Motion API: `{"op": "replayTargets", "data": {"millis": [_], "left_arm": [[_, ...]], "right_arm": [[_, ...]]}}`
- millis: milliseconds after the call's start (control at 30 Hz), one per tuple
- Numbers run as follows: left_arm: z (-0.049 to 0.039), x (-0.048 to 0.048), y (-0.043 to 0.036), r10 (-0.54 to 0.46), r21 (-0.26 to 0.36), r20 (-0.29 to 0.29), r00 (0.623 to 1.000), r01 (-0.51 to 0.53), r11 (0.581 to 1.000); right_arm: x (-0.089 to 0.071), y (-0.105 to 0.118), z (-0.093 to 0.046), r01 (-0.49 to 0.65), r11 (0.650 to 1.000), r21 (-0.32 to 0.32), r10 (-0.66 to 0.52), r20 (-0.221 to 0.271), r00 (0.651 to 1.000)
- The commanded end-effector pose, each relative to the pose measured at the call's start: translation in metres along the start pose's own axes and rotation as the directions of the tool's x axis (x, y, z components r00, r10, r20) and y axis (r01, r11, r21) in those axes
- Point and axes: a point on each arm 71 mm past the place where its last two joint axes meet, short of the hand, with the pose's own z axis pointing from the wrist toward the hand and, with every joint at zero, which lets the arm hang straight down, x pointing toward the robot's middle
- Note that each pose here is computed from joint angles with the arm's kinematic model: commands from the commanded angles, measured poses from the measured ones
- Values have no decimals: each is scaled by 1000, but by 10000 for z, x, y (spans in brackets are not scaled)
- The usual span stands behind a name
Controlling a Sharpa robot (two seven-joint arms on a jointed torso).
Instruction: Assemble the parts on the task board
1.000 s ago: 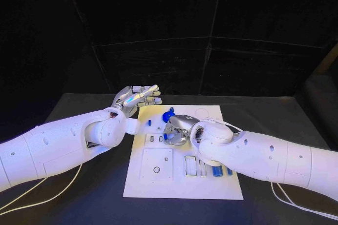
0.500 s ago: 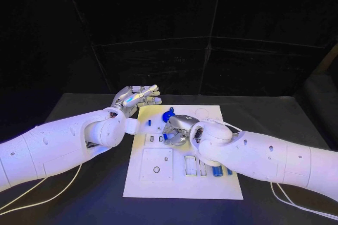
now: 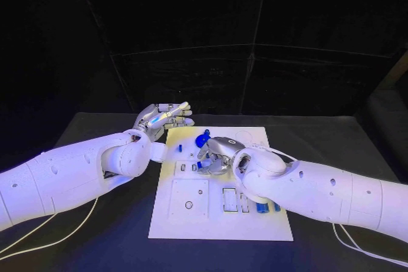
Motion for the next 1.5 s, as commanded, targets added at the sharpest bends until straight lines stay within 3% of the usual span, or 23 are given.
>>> {"op": "replayTargets", "data": {"millis": [33,100,233,367,500,667,967,1167,1500], "left_arm": [[5,-1,-5,16,-8,-59,998,-17,1000],[5,-9,3,29,-19,-77,997,-30,999],[-14,10,30,128,-44,-184,975,-138,989],[-47,18,83,240,-87,-278,930,-273,958],[-77,7,119,383,-139,-371,846,-459,878],[-55,-10,93,560,-193,-432,707,-679,709],[87,32,39,697,-276,-476,536,-844,460],[178,148,101,732,-308,-507,455,-889,339],[280,339,210,741,-311,-567,358,-927,210]], "right_arm": [[-109,74,-83,-26,988,-151,42,103,994],[-133,64,-140,-33,982,-184,53,105,993],[-239,11,-317,-63,967,-245,89,98,991],[-422,-117,-432,-158,957,-245,181,75,981],[-682,-336,-533,-241,943,-229,268,98,958],[-957,-628,-632,-251,954,-167,279,176,944],[-1225,-1003,-728,-311,948,-70,318,270,909],[-1275,-1092,-722,-326,945,-36,322,289,901],[-1285,-1133,-698,-334,942,-5,321,293,900]]}}
